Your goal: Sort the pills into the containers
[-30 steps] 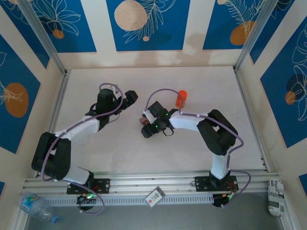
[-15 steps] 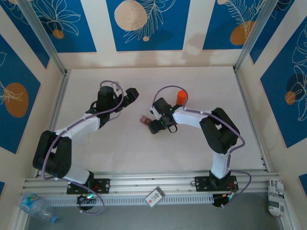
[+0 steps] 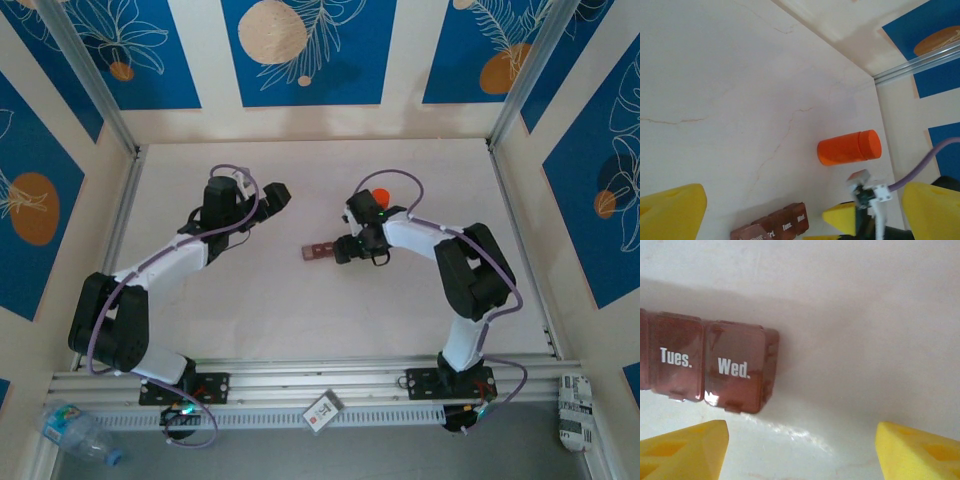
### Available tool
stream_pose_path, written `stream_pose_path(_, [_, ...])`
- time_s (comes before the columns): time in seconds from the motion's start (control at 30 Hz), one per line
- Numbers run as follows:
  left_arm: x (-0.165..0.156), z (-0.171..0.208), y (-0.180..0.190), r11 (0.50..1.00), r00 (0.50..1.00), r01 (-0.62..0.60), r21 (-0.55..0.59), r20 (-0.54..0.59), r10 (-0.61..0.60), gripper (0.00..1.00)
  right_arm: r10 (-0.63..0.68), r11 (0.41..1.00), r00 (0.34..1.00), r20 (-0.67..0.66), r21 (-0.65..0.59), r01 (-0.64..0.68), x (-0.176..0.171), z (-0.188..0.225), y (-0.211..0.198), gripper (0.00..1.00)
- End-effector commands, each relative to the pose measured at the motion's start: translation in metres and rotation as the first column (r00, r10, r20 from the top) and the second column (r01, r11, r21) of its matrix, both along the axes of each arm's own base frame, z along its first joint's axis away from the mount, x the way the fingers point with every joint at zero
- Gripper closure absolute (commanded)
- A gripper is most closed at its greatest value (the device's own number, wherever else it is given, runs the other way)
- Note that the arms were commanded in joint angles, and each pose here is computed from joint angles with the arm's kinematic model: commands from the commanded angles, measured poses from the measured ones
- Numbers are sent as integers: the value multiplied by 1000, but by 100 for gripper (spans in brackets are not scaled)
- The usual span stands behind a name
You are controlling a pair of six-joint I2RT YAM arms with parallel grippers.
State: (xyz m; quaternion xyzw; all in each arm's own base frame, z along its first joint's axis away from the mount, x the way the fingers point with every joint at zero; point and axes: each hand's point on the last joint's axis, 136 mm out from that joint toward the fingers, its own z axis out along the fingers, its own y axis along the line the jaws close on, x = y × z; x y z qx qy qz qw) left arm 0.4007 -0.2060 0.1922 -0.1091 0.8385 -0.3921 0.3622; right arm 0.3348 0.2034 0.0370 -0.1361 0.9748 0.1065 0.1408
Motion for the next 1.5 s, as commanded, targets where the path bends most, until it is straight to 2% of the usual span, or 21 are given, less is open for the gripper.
stream_pose_path(0.0, [4, -3, 7, 993, 1000, 24, 114, 9, -25, 0, -28, 993, 999, -16, 117, 29, -7, 28, 9, 23])
stream_pose_path(0.2, [-4, -26, 14, 959, 996, 84, 272, -50, -73, 0, -66, 972, 997, -47, 222, 75, 6, 40, 21, 22])
stream_pose_path(0.37, [-13, -37, 12, 910, 991, 132, 394, -82, -108, 0, -74, 969, 995, -61, 231, 86, 17, 35, 30, 22])
stream_pose_path(0.63, [-28, -51, 1, 763, 973, 231, 604, -123, -197, 0, -71, 982, 994, -79, 172, 83, 24, 13, 33, 22])
stream_pose_path(0.83, [-37, -68, -8, 692, 953, 298, 657, -164, -254, 0, -60, 993, 994, -89, 97, 69, 20, -6, 31, 22])
stream_pose_path(1.07, [-51, -85, -23, 624, 922, 374, 686, -201, -332, 0, -66, 995, 992, -107, 72, 74, 15, -17, 28, 23])
stream_pose_path(1.27, [-59, -97, -44, 608, 884, 445, 657, -211, -418, 0, -70, 994, 991, -113, 73, 78, 13, -19, 28, 23])
stream_pose_path(1.47, [-57, -111, -47, 598, 874, 466, 652, -235, -424, 0, -74, 993, 990, -121, 78, 83, 11, -22, 29, 23])
